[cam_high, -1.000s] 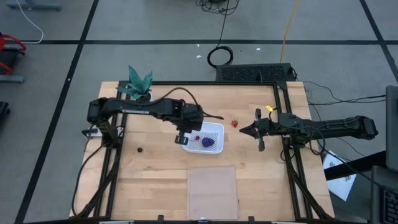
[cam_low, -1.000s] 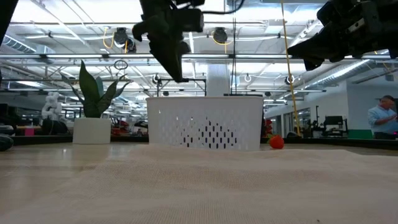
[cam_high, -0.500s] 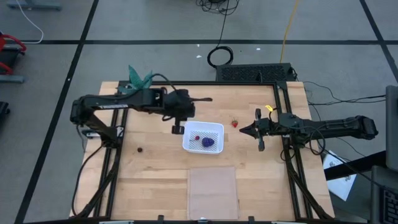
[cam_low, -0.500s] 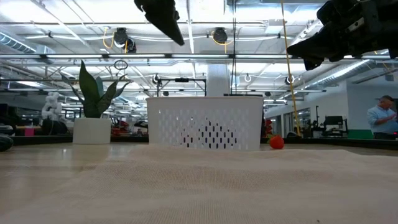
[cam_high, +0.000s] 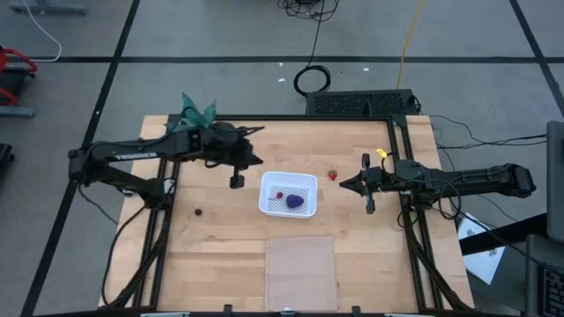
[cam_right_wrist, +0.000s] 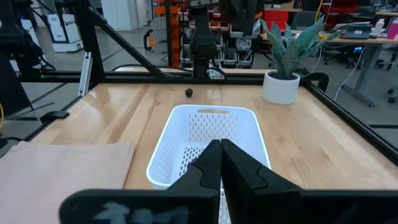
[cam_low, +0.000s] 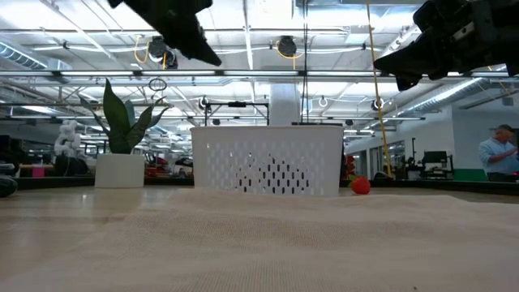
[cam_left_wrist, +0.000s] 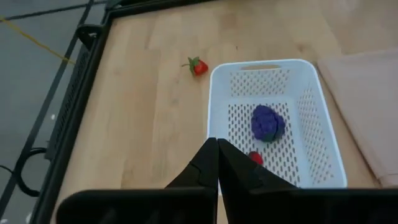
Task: Pick and placing Produce into tupperware
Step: Put the red strawberry into the white bin
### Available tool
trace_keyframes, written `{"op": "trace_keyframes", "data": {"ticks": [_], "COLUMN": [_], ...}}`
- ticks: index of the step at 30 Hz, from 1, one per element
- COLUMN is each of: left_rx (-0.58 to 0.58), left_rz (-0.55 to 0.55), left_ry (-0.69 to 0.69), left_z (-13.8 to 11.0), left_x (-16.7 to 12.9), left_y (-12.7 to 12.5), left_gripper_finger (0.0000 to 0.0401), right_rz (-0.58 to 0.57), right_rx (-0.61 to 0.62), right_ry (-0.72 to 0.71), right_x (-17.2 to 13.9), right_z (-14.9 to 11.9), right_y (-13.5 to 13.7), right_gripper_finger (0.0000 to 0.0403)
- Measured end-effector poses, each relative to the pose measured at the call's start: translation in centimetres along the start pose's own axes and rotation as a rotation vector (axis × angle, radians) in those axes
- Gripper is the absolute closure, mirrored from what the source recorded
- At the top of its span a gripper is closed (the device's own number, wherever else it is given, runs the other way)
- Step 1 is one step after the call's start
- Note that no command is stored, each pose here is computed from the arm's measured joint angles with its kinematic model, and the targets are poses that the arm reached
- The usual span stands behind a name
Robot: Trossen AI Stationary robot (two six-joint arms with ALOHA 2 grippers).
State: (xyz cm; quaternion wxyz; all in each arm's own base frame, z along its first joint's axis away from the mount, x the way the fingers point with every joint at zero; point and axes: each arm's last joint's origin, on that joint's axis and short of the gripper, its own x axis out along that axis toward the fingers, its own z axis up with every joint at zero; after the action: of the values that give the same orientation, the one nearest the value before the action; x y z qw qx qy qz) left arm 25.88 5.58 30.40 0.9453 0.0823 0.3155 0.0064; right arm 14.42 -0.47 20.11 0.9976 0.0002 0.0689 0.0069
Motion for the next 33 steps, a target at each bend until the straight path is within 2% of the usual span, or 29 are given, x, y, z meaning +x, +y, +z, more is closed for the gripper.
{"op": "trace_keyframes", "data": {"ticks": [7,9,12,15,20,25,27,33], "left_rx": [0.05,0.048,0.034,0.024,0.011,-0.035,-0.015,0.051], "left_rz": [0.017,0.023,-0.03,-0.058,0.007,-0.089,-0.099,-0.025], "left_ry": [-0.104,-0.175,-0.362,-0.45,-0.539,-0.634,-0.646,-0.636], "left_z": [-1.6,-2.2,-3.0,-4.5,-6.9,-8.5,-8.9,-10.0], "left_x": [-3.7,-4.8,-5.7,-5.7,-5.5,-4.4,-4.2,-5.0], "left_y": [-2.5,-3.0,-3.6,-4.1,-4.5,-5.4,-5.8,-7.0], "left_gripper_finger": [0.0398,0.0399,0.0399,0.04,0.04,0.04,0.04,0.04], "right_rz": [0.0,0.0,0.0,0.0,0.0,0.0,-0.001,0.0], "right_rx": [0.005,0.005,0.005,0.005,0.021,0.021,0.021,0.032], "right_ry": [-0.005,-0.005,-0.006,-0.013,-0.012,-0.012,-0.012,-0.014], "right_x": [0.0,0.0,0.0,0.0,0.0,0.0,0.0,0.0], "right_z": [0.1,0.1,0.1,0.1,0.1,0.1,0.1,0.1], "right_y": [0.0,0.0,0.0,0.0,0.0,0.0,0.0,0.0], "right_gripper_finger": [0.0403,0.0403,0.0403,0.0403,0.0403,0.0403,0.0403,0.0403]}}
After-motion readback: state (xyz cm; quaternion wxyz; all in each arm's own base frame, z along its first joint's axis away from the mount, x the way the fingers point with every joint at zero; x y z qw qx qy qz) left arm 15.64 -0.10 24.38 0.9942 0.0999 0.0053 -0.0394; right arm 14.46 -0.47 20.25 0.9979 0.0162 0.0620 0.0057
